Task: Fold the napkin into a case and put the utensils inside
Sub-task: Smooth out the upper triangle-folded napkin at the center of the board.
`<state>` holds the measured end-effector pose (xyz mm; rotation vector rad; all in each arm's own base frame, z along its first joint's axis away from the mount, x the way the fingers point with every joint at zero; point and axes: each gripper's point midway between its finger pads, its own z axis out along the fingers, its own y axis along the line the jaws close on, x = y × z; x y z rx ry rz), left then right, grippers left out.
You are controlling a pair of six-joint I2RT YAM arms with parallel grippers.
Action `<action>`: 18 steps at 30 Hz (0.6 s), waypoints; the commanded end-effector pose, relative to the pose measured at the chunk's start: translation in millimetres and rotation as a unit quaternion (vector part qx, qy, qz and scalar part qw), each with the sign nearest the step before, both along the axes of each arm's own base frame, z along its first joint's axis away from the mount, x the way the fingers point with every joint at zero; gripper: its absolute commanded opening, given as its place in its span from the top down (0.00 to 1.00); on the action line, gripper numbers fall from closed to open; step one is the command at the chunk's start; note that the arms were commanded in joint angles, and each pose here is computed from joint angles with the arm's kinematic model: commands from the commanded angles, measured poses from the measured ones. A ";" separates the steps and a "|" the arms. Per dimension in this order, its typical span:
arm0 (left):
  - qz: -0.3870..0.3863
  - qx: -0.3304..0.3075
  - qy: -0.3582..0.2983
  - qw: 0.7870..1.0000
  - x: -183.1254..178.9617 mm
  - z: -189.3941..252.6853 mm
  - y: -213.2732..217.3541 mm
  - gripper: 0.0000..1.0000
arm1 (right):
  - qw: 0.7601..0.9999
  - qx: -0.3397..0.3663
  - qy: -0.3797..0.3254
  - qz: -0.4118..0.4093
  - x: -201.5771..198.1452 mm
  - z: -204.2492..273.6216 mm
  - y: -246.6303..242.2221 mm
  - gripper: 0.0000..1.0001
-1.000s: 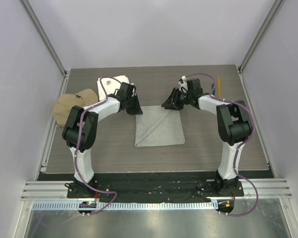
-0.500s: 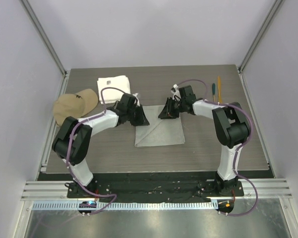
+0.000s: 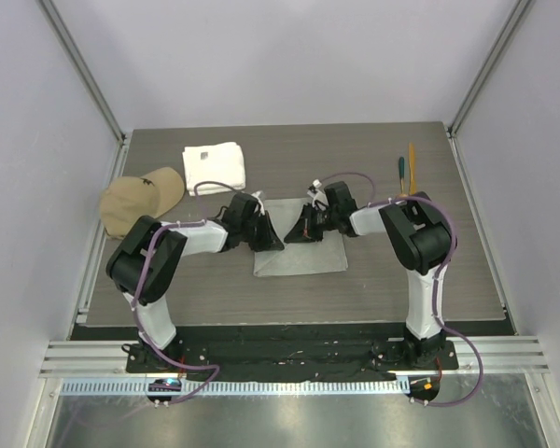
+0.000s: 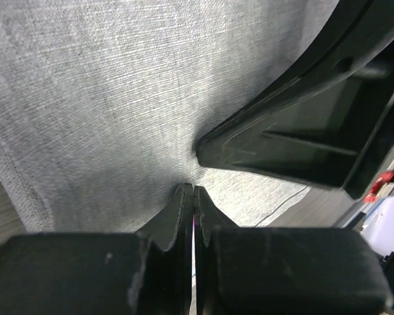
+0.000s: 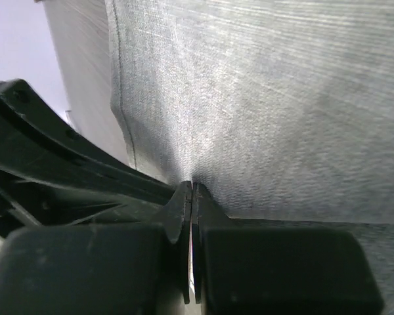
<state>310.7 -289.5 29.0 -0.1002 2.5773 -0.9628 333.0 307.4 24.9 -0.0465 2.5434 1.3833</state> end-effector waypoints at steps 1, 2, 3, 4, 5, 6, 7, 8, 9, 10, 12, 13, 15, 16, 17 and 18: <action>0.008 -0.001 -0.004 1.000 -4.2 -13.0 6.1 0.97 | 1.000 0.024 -0.010 -0.014 10.5 -4.2 -14.9 0.99; 0.010 0.003 0.000 1.000 -7.4 -17.6 8.6 0.97 | 1.000 0.025 -0.006 -0.018 8.8 -8.4 -20.5 0.99; 0.010 0.005 0.003 1.000 -10.9 -20.5 10.7 0.98 | 0.999 0.024 -0.006 -0.022 9.3 -10.3 -26.1 0.99; 0.011 0.010 0.007 1.000 -16.2 -25.8 14.8 0.98 | 0.999 0.023 -0.005 -0.035 15.3 -11.9 -38.0 0.99; 0.012 0.010 0.009 1.000 -19.5 -28.5 16.8 0.98 | 0.999 0.019 -0.009 -0.038 16.1 -14.0 -45.0 0.99; 0.013 0.016 0.018 1.000 -27.6 -35.4 21.9 0.98 | 0.999 0.016 -0.009 -0.044 19.5 -15.1 -51.5 0.99; 0.012 0.016 0.018 1.000 -29.9 -35.9 23.1 0.98 | 0.999 0.013 -0.006 -0.047 21.9 -15.5 -56.1 0.99; 0.010 0.015 0.018 1.000 -32.2 -36.8 24.0 0.98 | 0.998 0.011 -0.008 -0.059 28.6 -16.7 -65.7 0.99; 0.010 0.018 0.024 0.999 -37.0 -40.9 26.9 0.98 | 0.998 0.010 -0.010 -0.064 33.1 -17.0 -69.9 0.99; 0.009 0.018 0.026 0.999 -39.3 -41.7 27.7 0.98 | 0.997 0.010 -0.014 -0.070 40.5 -15.9 -73.0 0.99; 0.008 0.017 0.026 0.999 -43.1 -40.8 28.8 0.98 | 0.997 0.006 -0.015 -0.079 49.9 -19.3 -80.8 0.99; 0.008 0.019 0.024 1.000 -42.6 -40.5 29.8 0.98 | 0.997 0.007 -0.017 -0.082 56.2 -14.5 -81.9 0.99; 0.002 0.023 0.020 1.000 -40.3 -36.3 29.3 0.98 | 0.996 0.013 -0.023 -0.083 60.3 -6.5 -82.4 0.99; 0.001 0.022 0.019 1.000 -39.8 -33.6 28.5 0.98 | 0.996 0.012 -0.030 -0.083 61.5 3.4 -82.6 0.99; -0.001 0.017 0.014 1.000 -38.0 -27.7 26.6 0.98 | 0.995 0.007 -0.038 -0.088 63.6 9.3 -83.5 0.99; -0.004 0.013 0.010 1.000 -35.1 -22.2 23.8 0.98 | 0.995 0.003 -0.033 -0.090 61.4 13.2 -84.9 0.98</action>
